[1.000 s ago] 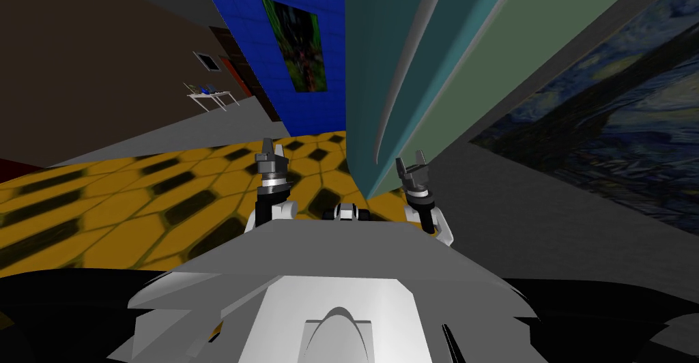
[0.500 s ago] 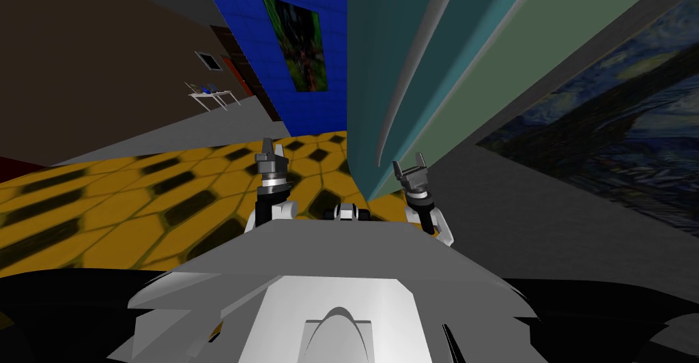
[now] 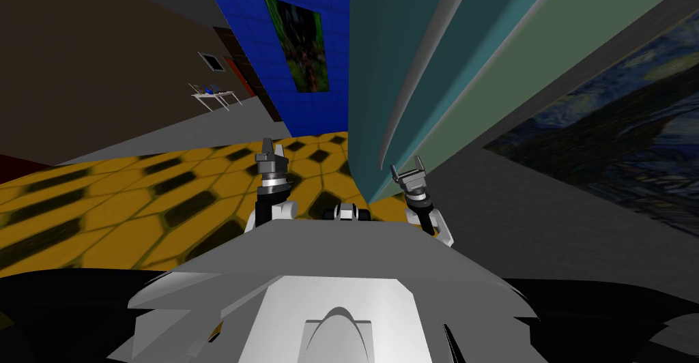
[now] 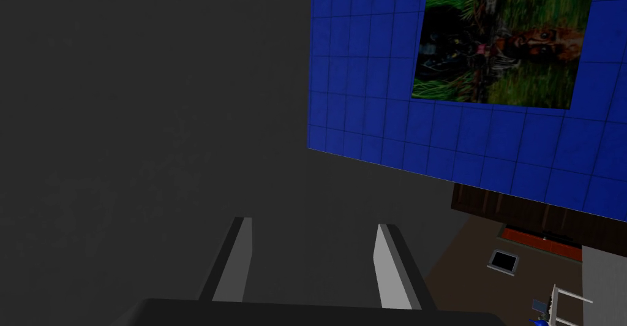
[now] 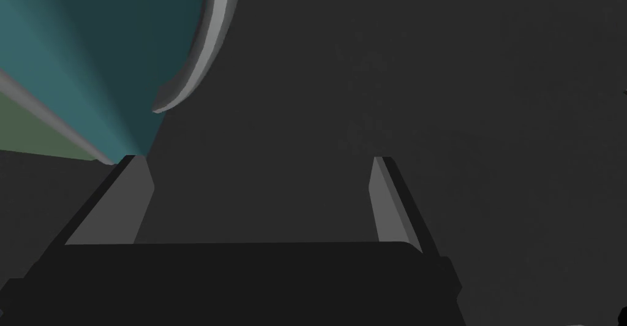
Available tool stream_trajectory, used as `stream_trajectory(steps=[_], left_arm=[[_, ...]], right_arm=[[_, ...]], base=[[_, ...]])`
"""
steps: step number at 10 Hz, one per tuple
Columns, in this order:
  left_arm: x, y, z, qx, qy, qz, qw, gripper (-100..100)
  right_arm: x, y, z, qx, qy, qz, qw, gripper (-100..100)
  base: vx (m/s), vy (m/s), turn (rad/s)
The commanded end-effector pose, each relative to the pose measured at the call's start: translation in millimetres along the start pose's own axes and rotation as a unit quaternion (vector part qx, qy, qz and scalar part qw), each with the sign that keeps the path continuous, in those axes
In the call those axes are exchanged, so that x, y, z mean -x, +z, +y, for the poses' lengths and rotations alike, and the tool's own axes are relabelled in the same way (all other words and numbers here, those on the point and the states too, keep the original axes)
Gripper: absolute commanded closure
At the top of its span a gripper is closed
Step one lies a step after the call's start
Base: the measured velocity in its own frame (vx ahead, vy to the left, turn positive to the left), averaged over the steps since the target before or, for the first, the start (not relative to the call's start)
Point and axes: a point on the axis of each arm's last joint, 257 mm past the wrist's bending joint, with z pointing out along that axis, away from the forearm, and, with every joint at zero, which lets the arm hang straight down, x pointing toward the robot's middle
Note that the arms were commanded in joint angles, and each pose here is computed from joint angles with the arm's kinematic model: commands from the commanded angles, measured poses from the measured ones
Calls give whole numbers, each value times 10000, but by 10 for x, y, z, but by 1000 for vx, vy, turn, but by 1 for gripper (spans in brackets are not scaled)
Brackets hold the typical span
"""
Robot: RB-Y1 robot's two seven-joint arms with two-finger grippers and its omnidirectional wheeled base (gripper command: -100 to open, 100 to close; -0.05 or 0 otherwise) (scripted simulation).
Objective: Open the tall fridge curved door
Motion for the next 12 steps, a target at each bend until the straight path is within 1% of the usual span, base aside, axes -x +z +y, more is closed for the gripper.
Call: stream_trajectory(steps=[1,2,3,5,6,8,9,10,11,12], left_arm=[[0,0,0,0,0,0,10000,0],[0,0,0,0,0,0,10000,0],[0,0,0,0,0,0,10000,0],[0,0,0,0,0,0,10000,0],[0,0,0,0,0,0,10000,0],[0,0,0,0,0,0,10000,0],[0,0,0,0,0,0,10000,0],[0,0,0,0,0,0,10000,0],[0,0,0,0,0,0,10000,0],[0,0,0,0,0,0,10000,0]], right_arm=[[-97,-100,35,112,-414,100,9990,-100],[-97,-100,35,114,-546,98,9984,-100],[-183,-198,59,209,-740,193,9968,-100],[-183,-198,59,214,-985,188,9947,-100],[-268,-304,82,308,-1192,284,9920,-100],[-268,-304,82,313,-1377,278,9896,-100],[-352,-416,103,405,-1597,376,9856,-100],[-352,-416,103,410,-1723,371,9835,-100],[-432,-533,123,494,-1886,471,9797,-100],[-432,-533,123,501,-2022,464,9770,-100]], base=[[56,4,25],[62,11,21],[76,21,24],[64,10,5],[61,8,21],[44,1,6],[65,-4,15],[69,-1,10],[84,5,15],[72,6,6]])
